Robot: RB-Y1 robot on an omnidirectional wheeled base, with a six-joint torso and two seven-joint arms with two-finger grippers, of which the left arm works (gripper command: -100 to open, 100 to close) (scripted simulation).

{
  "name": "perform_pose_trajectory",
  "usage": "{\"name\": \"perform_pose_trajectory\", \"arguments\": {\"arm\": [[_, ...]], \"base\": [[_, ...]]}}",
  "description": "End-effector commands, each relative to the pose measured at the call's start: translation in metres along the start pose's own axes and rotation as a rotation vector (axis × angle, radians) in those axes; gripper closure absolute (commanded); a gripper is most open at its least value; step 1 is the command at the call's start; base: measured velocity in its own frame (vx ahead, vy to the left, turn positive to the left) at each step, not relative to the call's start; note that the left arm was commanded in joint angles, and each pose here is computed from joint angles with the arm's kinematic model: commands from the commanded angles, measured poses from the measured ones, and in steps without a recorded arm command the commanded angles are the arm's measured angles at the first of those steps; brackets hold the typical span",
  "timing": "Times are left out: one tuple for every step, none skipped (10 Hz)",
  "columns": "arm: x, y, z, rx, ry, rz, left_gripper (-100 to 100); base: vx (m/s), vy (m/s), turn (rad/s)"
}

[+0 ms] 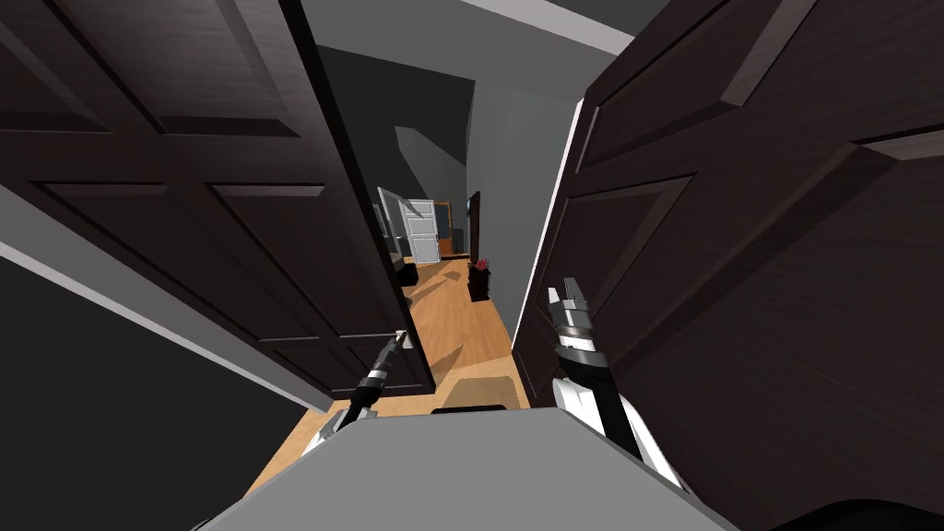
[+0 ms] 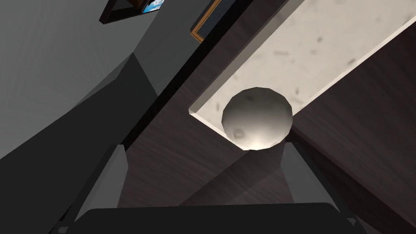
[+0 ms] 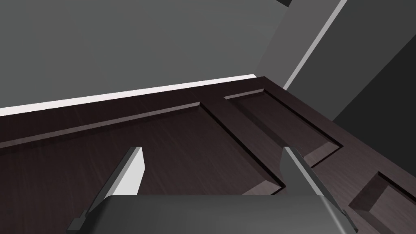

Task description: Pull the door open

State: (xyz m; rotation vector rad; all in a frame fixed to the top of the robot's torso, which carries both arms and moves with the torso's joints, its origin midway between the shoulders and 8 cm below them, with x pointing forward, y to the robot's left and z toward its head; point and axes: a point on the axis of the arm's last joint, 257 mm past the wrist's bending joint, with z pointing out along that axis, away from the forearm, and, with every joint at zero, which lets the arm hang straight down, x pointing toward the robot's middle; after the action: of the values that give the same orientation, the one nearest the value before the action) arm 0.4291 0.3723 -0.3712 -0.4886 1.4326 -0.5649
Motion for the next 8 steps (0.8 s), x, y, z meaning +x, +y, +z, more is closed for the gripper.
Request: {"name": "perform_pose_trajectory", "arguments": {"arm": [[0.006,0.003,0.0008,-0.020,0.007,-0.050,-100],[0.007,0.002,0.0031,-0.025,0.004,-0.083,-100],[0.009,0.001,0.0057,-0.030,0.001,-0.120,-100],[0.011,0.000,0.0083,-0.035,-0.002,-0.159,-100],[0.013,-0.001,0.0112,-0.041,-0.005,-0.200,-100],[0.015,-0.002,0.0141,-0.047,-0.008,-0.239,-100],[0.017,-0.003,0.0171,-0.053,-0.012,-0.280,-100],[0.017,-0.003,0.0171,-0.053,-0.012,-0.288,-100]], "base": [[-0.103,0.004,-0.010],[-0.090,0.022,-0.031],[-0.093,0.038,-0.041],[-0.086,0.033,-0.036],[-0.103,0.032,-0.030],[-0.088,0.039,-0.047],[-0.084,0.038,-0.041],[-0.072,0.017,-0.010]]}}
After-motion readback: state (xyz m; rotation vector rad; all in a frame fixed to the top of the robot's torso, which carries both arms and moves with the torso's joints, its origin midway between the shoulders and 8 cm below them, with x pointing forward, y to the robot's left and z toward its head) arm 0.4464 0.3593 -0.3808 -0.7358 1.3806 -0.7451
